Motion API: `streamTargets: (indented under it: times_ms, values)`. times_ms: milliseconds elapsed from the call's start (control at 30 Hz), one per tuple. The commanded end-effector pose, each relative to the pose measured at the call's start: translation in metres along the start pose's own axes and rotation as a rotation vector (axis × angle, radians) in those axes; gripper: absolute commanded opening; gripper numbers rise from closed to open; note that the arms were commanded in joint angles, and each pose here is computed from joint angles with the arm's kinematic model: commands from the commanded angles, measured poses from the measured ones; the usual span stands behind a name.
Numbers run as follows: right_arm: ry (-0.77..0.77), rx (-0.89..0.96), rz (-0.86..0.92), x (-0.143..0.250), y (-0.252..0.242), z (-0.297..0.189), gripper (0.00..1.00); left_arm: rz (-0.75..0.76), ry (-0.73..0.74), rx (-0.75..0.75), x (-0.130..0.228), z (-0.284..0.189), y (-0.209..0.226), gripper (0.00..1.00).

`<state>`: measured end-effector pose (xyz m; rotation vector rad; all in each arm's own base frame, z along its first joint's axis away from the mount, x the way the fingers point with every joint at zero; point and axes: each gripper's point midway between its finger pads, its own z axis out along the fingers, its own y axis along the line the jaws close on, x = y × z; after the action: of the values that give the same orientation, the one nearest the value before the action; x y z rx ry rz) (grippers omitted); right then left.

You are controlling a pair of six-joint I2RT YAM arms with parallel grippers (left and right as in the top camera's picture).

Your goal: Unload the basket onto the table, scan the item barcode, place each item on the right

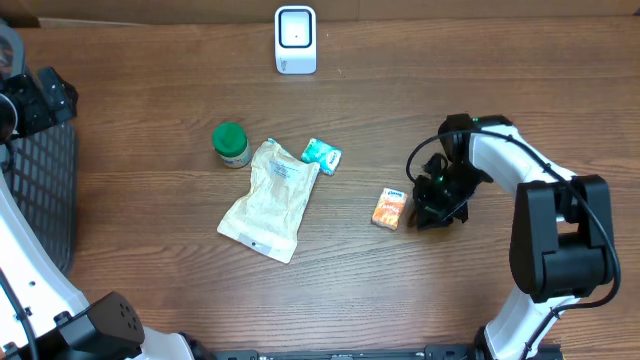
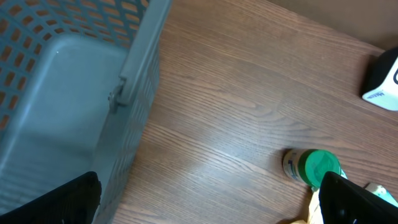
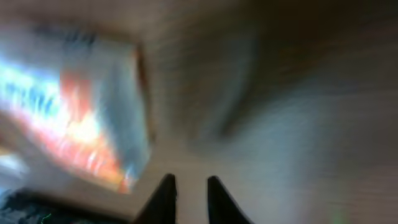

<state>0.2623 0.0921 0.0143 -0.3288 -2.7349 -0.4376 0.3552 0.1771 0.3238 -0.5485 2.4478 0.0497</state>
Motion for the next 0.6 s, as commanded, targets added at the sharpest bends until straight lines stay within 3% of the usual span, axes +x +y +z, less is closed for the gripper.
streamTargets:
  times_ms: [0,300,500,567]
  values:
    - [-0.105,0.067,0.004,-0.022,-0.01,0.003,0.04,0.029,-0.011,0.007,-0.002,-0.003,-0.002,1.0]
    - [-0.263,-0.126,-0.22,-0.054,0.063,0.005,0.04,0.029,-0.011,0.007,-0.002,-0.003,-0.002,1.0]
    - [-0.313,-0.147,-0.258,-0.064,0.083,-0.016,0.05,0.029,-0.01,0.007,-0.002,-0.003,-0.002,1.0]
    - [-0.314,-0.146,-0.262,-0.063,0.088,-0.035,0.11,0.029,-0.01,0.007,-0.002,-0.003,-0.002,1.0]
